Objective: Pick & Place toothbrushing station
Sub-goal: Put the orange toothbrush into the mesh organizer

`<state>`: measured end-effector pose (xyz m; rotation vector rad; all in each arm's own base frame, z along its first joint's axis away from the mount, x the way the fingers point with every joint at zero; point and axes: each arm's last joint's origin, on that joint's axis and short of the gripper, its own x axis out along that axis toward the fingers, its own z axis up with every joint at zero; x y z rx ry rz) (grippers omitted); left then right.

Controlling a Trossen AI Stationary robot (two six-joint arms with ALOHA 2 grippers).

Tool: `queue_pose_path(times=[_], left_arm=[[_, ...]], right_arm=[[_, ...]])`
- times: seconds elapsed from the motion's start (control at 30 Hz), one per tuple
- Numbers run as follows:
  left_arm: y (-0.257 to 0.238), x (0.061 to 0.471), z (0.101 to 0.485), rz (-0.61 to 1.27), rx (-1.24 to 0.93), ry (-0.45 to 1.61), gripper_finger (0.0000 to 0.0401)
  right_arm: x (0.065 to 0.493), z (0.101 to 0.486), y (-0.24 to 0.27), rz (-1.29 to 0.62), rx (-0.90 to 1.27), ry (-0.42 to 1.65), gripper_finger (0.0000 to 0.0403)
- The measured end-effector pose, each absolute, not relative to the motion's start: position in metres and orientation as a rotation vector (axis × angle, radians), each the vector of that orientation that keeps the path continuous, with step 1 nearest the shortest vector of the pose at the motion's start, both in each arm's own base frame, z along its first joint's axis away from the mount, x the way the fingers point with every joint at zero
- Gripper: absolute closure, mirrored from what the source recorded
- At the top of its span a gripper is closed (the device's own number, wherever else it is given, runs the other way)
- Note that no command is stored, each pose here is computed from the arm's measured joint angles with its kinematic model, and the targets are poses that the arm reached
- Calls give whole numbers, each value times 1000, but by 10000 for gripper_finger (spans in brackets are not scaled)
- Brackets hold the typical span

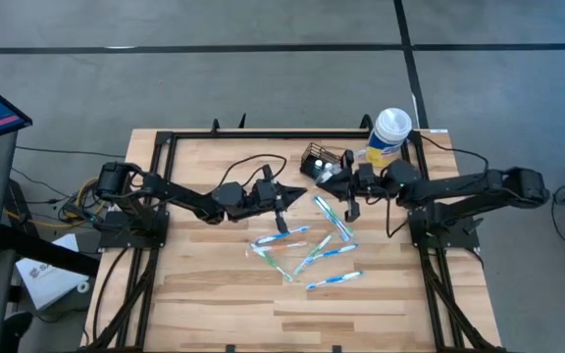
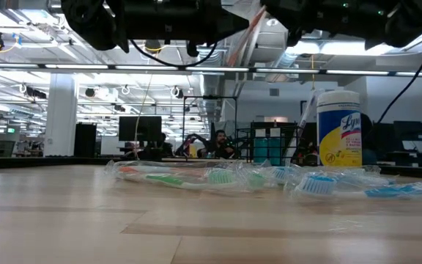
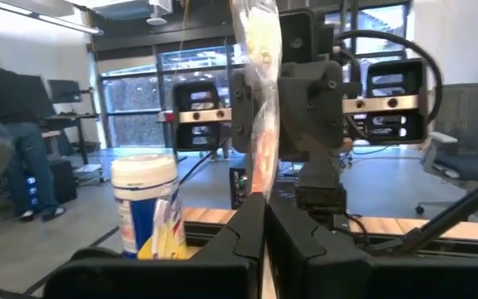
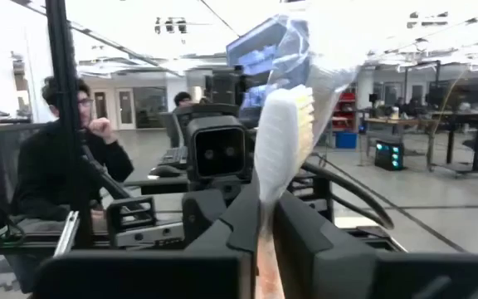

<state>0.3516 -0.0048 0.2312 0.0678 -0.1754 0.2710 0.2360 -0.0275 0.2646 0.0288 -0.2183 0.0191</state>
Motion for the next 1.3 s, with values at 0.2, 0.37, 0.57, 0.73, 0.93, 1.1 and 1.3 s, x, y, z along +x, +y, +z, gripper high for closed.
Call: queue_pose_path(times=[0.2,0.37,0.57,0.73,0.93,1.1,1.3], left_arm=[[-7,352,231,270,67,-171,394],[-7,351,234,271,66,-179,377],[-6,347,240,272,63,-193,349],[-6,347,241,272,63,-191,329],[-7,348,237,268,65,-151,324],[-7,348,237,267,60,-151,325],[-9,348,237,263,60,-150,325]], right_arm=[[234,265,-27,28,12,-207,396],[235,263,-28,24,4,-185,398],[230,262,-37,-17,26,-140,400],[223,265,-42,-46,19,-121,401],[208,268,-48,-135,8,-55,401],[196,267,-54,-206,-4,-29,402],[182,257,-60,-281,-2,-15,402]])
